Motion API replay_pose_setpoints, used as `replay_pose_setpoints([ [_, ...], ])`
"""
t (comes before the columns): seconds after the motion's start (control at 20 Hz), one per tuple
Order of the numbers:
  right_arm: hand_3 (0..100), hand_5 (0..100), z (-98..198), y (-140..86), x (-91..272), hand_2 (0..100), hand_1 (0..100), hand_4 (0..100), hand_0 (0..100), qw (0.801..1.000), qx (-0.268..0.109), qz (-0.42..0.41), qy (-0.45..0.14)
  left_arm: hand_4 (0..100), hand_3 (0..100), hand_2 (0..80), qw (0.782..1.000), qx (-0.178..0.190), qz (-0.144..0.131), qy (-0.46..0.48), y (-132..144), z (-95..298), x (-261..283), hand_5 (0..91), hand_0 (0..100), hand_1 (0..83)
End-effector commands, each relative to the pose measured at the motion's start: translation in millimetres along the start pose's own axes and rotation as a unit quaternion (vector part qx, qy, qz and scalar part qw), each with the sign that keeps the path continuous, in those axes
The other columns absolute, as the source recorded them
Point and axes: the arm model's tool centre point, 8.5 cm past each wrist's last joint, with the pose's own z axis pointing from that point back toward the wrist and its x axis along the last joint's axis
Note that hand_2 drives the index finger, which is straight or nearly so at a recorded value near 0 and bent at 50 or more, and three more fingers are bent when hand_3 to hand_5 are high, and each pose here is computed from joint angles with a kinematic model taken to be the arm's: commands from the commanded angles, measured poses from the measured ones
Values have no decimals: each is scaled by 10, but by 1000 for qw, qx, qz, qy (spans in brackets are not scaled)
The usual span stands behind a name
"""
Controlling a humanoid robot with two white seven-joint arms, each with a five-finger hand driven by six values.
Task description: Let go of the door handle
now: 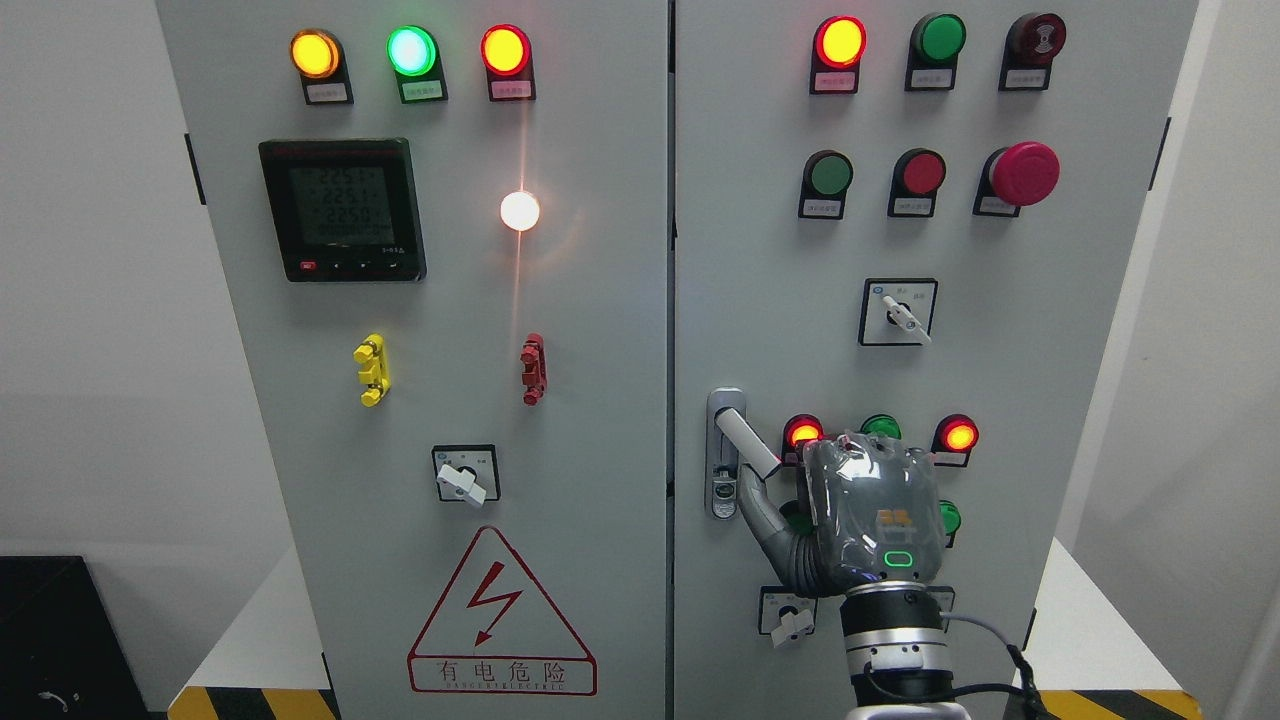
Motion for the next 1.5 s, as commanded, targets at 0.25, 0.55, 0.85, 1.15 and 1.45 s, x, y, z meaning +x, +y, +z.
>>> replay_pose_setpoints([
  [0.25, 1000, 924, -8, -9, -21, 939, 239, 935, 540, 1000, -2, 0, 3, 0, 0, 0, 1000, 0, 2, 9, -1, 10, -119, 0, 120, 556],
  [0.55, 1000, 924, -8, -5, -20, 939, 238, 935, 540, 1000, -3, 0, 3, 0, 0, 0, 1000, 0, 2, 9, -1, 10, -119, 0, 120, 556],
  [0.85, 1000, 924, -8, -11, -20, 939, 236, 936, 539, 1000, -3, 1, 3, 0, 0, 0, 1000, 0, 2, 9, -1, 10, -119, 0, 120, 556],
  [1.15, 1000, 926, -12, -15, -18, 938, 235, 937, 538, 1000, -4, 1, 2, 0, 0, 0, 1000, 0, 2, 9, -1, 10, -119, 0, 120, 556],
  [1.45, 1000, 925, -17, -20, -17, 938, 235, 938, 538, 1000, -5, 1, 2, 0, 0, 0, 1000, 0, 2, 9, -1, 10, -114, 0, 120, 556],
])
